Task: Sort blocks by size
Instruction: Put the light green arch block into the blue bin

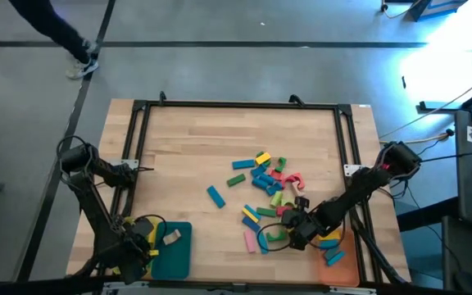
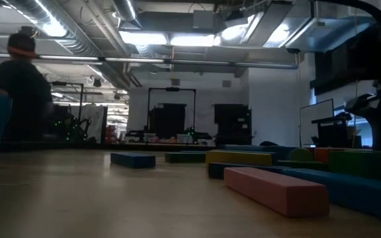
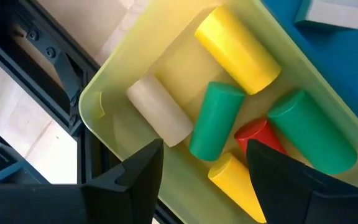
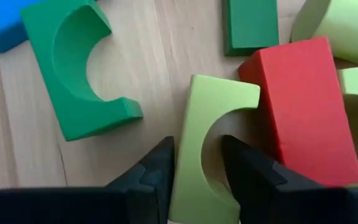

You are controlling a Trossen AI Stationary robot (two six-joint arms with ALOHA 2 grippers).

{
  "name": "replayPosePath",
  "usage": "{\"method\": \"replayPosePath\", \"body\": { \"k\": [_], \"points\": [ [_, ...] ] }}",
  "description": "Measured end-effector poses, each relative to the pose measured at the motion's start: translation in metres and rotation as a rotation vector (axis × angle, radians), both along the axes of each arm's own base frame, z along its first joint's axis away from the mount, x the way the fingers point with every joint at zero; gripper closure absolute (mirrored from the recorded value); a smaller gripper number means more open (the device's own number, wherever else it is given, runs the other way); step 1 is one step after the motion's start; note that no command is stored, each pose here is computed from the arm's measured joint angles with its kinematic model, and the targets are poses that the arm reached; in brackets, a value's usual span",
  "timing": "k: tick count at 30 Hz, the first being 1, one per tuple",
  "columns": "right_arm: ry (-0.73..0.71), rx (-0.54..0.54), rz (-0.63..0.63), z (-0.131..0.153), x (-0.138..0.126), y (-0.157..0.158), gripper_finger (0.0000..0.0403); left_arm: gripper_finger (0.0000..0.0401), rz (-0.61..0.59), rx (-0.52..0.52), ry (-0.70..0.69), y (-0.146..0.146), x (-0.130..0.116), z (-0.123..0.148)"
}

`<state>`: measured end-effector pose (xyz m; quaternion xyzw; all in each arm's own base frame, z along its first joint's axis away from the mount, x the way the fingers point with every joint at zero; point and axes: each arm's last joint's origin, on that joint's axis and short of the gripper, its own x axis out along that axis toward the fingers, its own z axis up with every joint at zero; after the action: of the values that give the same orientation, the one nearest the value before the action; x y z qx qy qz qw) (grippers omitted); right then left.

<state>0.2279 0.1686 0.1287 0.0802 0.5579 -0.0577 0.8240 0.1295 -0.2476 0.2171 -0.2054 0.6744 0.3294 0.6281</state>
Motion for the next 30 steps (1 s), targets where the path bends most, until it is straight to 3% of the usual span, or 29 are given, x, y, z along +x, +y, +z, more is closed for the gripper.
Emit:
{"method": "replayPosePath", "body": {
  "k": [11,17,22,30],
  "points": [
    [0.031,-0.007,0.071,0.030,0.015,0.013,0.0279,0.0191,-0.019,0.025,-0.047,0.001,0.002,0.000],
    [-0.064,-0.012,0.163,0.059,0.032,0.024,0.0278,0.0191,-0.055,0.021,-0.042,0.001,0.001,0.000],
    [-0.256,-0.038,0.208,0.082,0.056,0.023,0.0278,0.0191,-0.066,0.020,-0.040,0.001,0.001,0.000],
    [-0.721,0.011,0.357,0.100,0.117,0.009,0.0278,0.0191,-0.061,0.028,-0.048,0.001,0.002,0.000]
  ]
}}
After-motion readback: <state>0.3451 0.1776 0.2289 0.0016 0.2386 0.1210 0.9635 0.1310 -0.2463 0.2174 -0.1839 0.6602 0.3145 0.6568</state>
